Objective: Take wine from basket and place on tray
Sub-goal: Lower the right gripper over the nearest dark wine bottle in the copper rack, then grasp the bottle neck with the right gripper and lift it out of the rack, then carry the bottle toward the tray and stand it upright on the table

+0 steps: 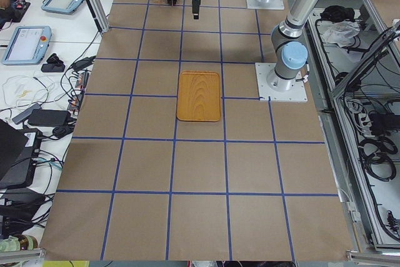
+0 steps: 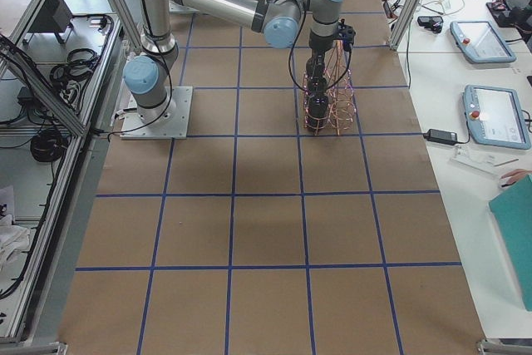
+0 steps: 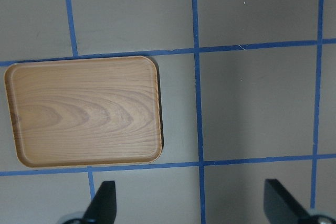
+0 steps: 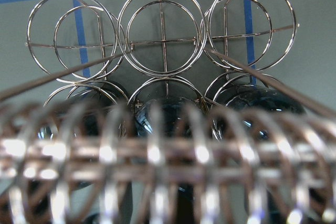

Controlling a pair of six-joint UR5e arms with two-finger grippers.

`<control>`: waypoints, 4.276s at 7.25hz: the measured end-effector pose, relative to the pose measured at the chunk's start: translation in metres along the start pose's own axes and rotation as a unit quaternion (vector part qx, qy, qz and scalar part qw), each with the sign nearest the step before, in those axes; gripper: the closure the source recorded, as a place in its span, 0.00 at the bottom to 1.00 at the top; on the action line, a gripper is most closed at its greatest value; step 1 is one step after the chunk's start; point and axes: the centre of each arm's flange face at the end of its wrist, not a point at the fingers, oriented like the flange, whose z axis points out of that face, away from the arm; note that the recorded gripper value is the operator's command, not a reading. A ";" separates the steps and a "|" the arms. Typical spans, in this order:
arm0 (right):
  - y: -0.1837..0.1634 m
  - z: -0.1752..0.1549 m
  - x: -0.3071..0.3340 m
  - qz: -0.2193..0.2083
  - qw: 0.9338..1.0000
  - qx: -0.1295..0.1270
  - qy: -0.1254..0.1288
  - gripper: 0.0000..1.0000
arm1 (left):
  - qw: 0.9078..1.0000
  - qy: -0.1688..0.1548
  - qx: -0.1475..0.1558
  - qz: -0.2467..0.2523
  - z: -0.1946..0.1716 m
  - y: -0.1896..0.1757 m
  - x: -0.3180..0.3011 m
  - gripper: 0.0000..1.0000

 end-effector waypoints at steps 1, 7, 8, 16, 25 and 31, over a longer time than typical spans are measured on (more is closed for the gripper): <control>-0.002 0.002 -0.001 -0.002 1.000 -0.001 -0.001 0.60 | 1.000 0.000 0.000 0.000 0.000 0.000 0.000 0.00; -0.007 -0.004 -0.004 -0.008 1.000 0.007 -0.014 0.80 | 1.000 0.000 0.000 0.003 0.000 0.000 0.000 0.00; -0.008 -0.006 -0.004 -0.008 1.000 0.006 -0.015 0.87 | 1.000 0.000 0.000 0.003 0.000 0.000 0.001 0.00; 0.092 -0.199 -0.046 0.009 1.000 -0.004 0.020 0.97 | 1.000 0.001 0.000 0.003 0.001 -0.001 0.003 0.00; 0.155 -0.073 -0.405 0.103 0.994 -0.024 -0.036 0.98 | 1.000 -0.002 0.009 -0.014 -0.010 -0.002 -0.045 0.00; 0.167 -0.004 -0.436 0.115 0.992 -0.032 -0.031 0.00 | 0.999 0.004 -0.008 -0.032 0.001 -0.003 -0.085 0.00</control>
